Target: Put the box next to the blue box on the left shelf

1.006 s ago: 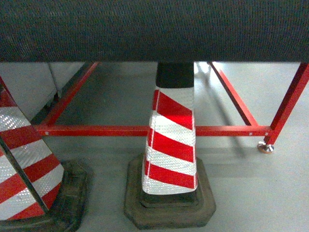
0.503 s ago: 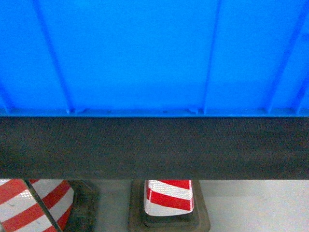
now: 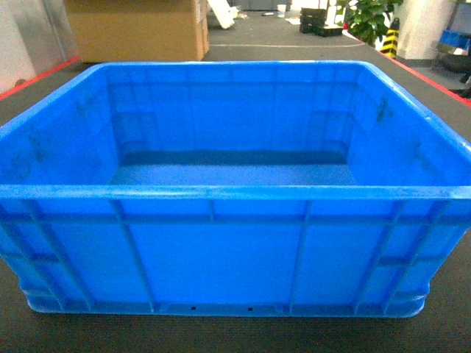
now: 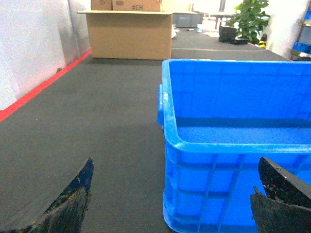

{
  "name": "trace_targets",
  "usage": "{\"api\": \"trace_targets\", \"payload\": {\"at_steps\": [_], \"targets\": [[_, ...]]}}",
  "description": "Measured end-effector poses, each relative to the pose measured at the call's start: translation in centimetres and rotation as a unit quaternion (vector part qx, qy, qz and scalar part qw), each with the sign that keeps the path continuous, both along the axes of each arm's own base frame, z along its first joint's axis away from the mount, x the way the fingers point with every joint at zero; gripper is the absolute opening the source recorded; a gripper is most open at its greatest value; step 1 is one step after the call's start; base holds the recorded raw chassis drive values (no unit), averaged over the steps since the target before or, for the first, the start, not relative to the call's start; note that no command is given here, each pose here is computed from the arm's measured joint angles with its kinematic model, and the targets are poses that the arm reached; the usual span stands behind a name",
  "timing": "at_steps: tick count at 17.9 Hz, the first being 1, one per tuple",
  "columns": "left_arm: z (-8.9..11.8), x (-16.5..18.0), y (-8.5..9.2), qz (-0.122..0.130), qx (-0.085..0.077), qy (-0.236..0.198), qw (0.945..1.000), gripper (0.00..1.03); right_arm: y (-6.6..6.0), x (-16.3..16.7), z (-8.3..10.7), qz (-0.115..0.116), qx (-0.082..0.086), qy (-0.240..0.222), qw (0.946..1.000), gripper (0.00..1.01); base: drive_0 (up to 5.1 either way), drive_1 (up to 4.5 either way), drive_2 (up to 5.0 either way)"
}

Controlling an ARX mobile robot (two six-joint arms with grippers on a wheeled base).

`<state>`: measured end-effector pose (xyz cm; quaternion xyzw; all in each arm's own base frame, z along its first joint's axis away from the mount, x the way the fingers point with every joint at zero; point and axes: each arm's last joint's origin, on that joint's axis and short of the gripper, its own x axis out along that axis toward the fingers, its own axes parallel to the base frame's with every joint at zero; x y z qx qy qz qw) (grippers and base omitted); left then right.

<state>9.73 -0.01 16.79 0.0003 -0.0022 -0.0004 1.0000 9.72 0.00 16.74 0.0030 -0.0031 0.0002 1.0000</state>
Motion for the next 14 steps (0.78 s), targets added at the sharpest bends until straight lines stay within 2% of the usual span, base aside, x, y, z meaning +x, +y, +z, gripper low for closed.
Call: {"api": "trace_targets", "payload": {"at_steps": [14], "targets": [[-0.02, 0.00, 0.00, 0.000, 0.000, 0.001, 1.0000, 0.98, 0.00, 0.00, -0.04, 0.000, 0.000, 0.002, 1.0000, 0.98, 0.0, 0.00, 0.0]]}}
